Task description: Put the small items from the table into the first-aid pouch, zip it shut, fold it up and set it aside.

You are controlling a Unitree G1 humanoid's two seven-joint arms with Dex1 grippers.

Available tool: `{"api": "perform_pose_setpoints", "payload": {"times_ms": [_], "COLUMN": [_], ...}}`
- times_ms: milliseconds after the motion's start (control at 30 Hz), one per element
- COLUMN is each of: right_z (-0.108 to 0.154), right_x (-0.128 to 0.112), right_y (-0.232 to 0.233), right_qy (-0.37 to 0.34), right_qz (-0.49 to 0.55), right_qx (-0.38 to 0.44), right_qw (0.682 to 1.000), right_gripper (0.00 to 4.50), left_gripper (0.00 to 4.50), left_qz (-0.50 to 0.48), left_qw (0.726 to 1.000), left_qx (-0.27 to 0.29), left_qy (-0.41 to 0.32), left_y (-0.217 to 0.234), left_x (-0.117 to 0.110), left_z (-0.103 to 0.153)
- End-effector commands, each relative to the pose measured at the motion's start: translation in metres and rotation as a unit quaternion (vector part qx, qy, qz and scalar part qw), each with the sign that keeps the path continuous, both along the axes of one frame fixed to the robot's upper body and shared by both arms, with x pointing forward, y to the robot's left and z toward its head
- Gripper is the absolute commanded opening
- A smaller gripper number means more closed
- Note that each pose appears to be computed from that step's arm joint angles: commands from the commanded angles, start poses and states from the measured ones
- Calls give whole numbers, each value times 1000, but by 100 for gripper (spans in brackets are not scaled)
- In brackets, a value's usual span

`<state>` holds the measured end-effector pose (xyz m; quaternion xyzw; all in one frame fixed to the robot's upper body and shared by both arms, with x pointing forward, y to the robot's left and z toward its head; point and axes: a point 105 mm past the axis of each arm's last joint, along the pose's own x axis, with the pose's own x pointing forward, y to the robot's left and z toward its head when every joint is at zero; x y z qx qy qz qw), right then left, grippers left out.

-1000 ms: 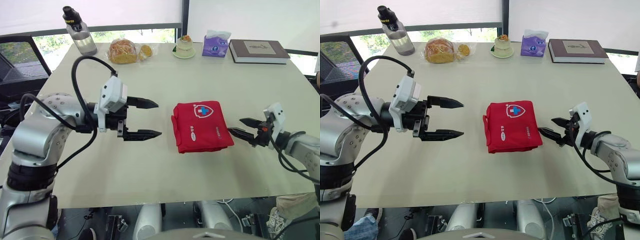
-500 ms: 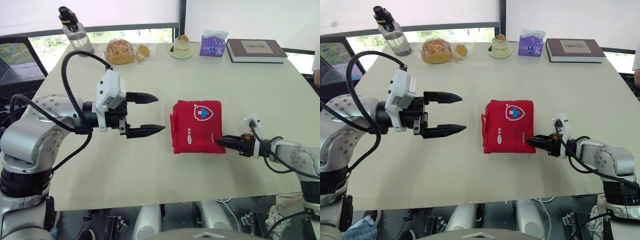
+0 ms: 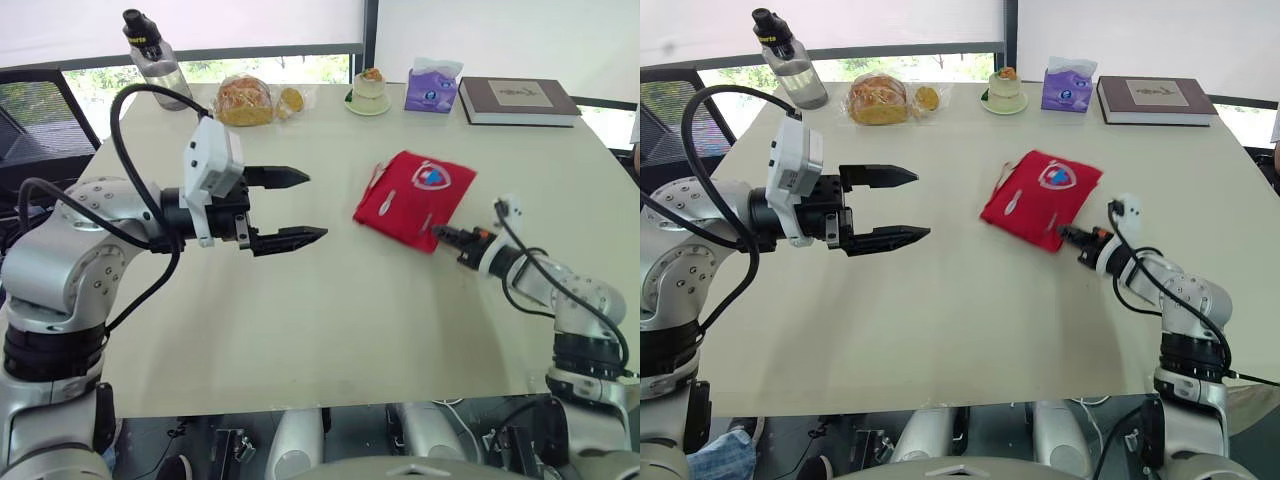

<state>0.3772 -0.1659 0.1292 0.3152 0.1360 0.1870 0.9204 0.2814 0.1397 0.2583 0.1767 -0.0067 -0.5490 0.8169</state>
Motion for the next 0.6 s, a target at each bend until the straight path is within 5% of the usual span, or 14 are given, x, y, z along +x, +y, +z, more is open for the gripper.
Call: {"api": "perform_pose_setpoints", "payload": {"times_ms": [33,333,500,533,600], "right_z": [30,32,25,24,24], "right_x": [30,53,51,50,46], "right_y": [-41,-95,-84,-85,-85], "right_qy": [-47,-22,-25,-25,-30], "right_qz": [-165,-380,-351,-349,-342], "right_qx": [48,137,110,106,90], "right_qw": [984,915,930,931,935], "right_gripper": [4,4,4,92,177], "left_gripper": [450,450,450,450,450], "left_qz": [11,39,50,48,44], "left_qw": [999,995,992,993,993], "left_qx": [-13,-76,-100,-101,-96], "left_qy": [-41,-56,-52,-49,-46], "left_y": [-3,-15,-23,-23,-23], "left_x": [7,19,19,18,15], "left_z": [17,30,27,26,22]}}
